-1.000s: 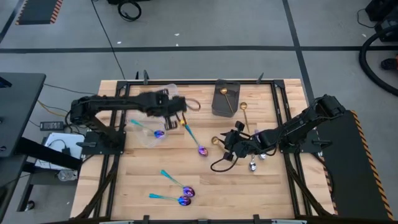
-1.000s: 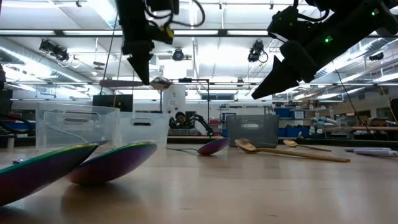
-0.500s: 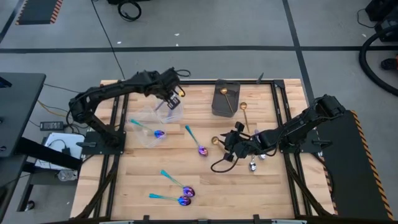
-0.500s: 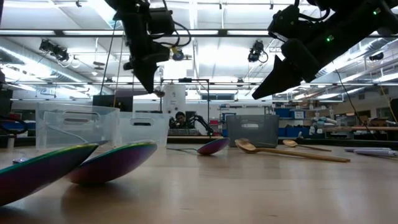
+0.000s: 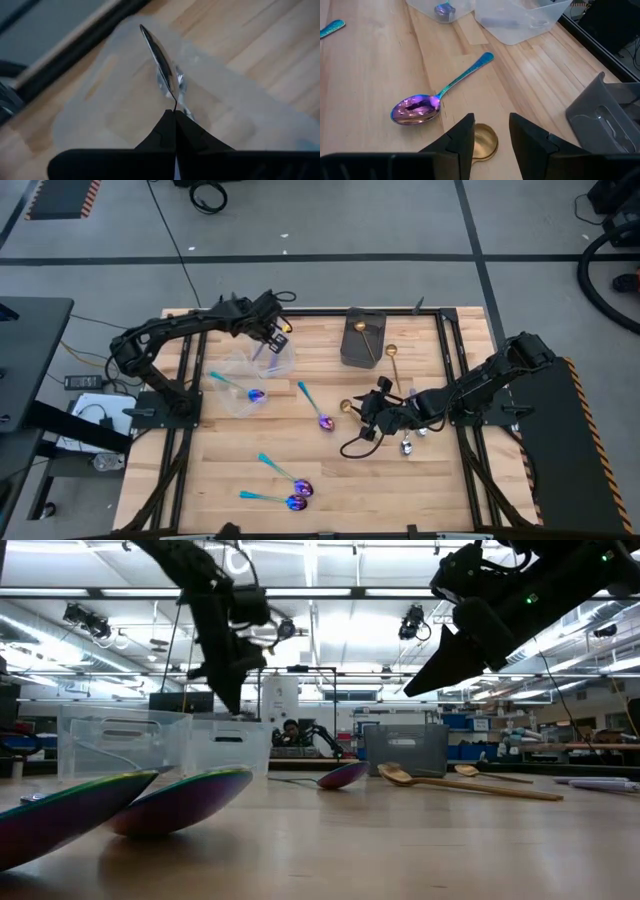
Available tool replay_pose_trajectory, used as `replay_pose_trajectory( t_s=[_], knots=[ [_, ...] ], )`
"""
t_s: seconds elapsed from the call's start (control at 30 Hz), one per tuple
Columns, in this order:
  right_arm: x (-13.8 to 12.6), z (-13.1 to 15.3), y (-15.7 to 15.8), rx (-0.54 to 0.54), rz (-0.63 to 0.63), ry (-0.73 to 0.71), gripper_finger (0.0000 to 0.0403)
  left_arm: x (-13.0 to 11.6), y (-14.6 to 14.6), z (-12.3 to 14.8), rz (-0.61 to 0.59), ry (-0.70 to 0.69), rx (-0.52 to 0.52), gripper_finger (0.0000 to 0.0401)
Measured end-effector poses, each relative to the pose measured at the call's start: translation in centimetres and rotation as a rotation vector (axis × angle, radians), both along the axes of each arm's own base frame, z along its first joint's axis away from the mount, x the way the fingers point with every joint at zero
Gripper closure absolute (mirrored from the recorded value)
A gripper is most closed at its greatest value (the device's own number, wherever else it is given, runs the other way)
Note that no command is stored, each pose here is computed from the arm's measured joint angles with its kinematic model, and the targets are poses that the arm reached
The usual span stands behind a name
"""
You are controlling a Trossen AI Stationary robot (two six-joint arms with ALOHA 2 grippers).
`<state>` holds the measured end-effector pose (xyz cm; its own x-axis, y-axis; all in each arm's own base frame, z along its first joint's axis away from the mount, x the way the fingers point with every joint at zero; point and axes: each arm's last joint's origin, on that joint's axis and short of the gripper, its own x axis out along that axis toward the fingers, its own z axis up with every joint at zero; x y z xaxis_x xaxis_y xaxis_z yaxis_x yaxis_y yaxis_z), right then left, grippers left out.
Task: Sort silverware by color (type)
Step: Put the purple spoon into the right transparent bin, then put the gold spoon into the black bin
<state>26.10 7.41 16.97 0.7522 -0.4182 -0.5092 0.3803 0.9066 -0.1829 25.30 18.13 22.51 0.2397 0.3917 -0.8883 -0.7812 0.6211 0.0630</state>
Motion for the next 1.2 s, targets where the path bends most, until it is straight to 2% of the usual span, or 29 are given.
replay_pose_trajectory(
  t_s=[0.17,0.43,0.83,1.07,1.2],
  knots=[
    [0.0,0.0,0.0,-0.007,0.003,0.001,0.0271,-0.8,0.5,-2.1,0.060,-0.049,-0.011,0.0401],
    [0.0,0.0,0.0,-0.010,0.001,-0.001,0.0271,-1.7,0.7,-3.6,0.174,-0.097,-0.046,0.0401],
    [0.0,0.1,0.0,-0.010,0.000,-0.004,0.0271,-1.5,0.3,-3.9,0.218,-0.129,-0.082,0.0386],
    [0.0,0.1,0.0,-0.008,0.000,-0.004,0.0271,-1.1,-0.2,-3.7,0.171,-0.134,-0.067,0.0333],
    [0.0,-0.3,0.0,0.081,0.052,0.028,0.0271,-0.8,-0.5,-3.2,0.108,-0.117,-0.051,0.0296]
  ],
)
